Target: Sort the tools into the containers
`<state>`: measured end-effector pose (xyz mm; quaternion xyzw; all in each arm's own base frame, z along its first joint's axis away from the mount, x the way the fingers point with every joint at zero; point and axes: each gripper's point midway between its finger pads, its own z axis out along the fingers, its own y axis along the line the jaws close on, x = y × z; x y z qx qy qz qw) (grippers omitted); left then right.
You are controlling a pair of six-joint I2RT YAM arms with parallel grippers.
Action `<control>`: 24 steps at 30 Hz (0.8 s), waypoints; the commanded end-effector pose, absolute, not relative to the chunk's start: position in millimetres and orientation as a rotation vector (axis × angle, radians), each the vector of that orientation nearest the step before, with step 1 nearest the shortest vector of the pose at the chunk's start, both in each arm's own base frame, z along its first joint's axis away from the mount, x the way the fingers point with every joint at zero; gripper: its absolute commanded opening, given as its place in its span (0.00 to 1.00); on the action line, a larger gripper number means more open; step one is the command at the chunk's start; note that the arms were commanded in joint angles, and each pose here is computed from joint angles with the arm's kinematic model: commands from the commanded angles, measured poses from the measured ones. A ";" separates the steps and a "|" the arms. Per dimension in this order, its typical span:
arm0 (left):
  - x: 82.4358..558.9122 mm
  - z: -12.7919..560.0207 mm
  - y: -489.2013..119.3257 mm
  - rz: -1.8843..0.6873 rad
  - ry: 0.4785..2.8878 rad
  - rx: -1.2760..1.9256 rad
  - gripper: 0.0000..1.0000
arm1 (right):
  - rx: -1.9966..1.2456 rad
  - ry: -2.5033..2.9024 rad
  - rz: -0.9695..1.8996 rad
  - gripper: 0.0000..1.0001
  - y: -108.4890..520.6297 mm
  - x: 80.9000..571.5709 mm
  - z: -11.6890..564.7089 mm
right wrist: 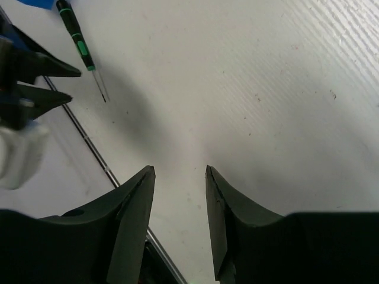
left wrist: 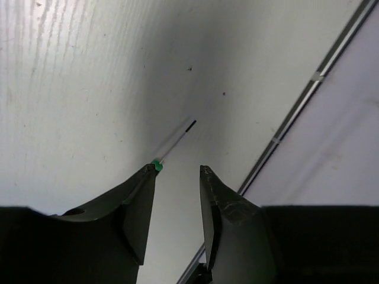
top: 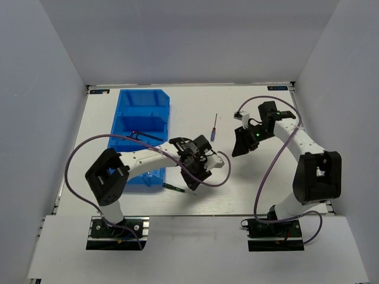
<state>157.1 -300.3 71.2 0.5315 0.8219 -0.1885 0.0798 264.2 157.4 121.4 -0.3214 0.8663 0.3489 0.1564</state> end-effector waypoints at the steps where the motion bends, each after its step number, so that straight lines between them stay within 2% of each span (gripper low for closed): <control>1: 163.2 64.8 -295.3 -0.350 2.402 1.725 0.47 | -0.909 2.392 1.060 0.46 154.8 255.6 140.0; 8: 163.0 41.0 -273.0 -0.138 2.418 1.768 0.50 | -0.794 2.412 1.110 0.47 140.3 254.6 141.6; 12: 176.9 47.1 -264.5 -0.026 2.384 1.705 0.54 | -0.753 2.409 1.149 0.47 136.0 253.1 142.5; 21: 168.0 31.2 -259.1 -0.046 2.403 1.760 0.54 | -0.653 2.401 1.173 0.47 123.3 253.0 144.1; 24: 165.5 25.1 -257.4 -0.050 2.407 1.781 0.51 | -0.627 2.392 1.181 0.47 120.0 252.1 146.7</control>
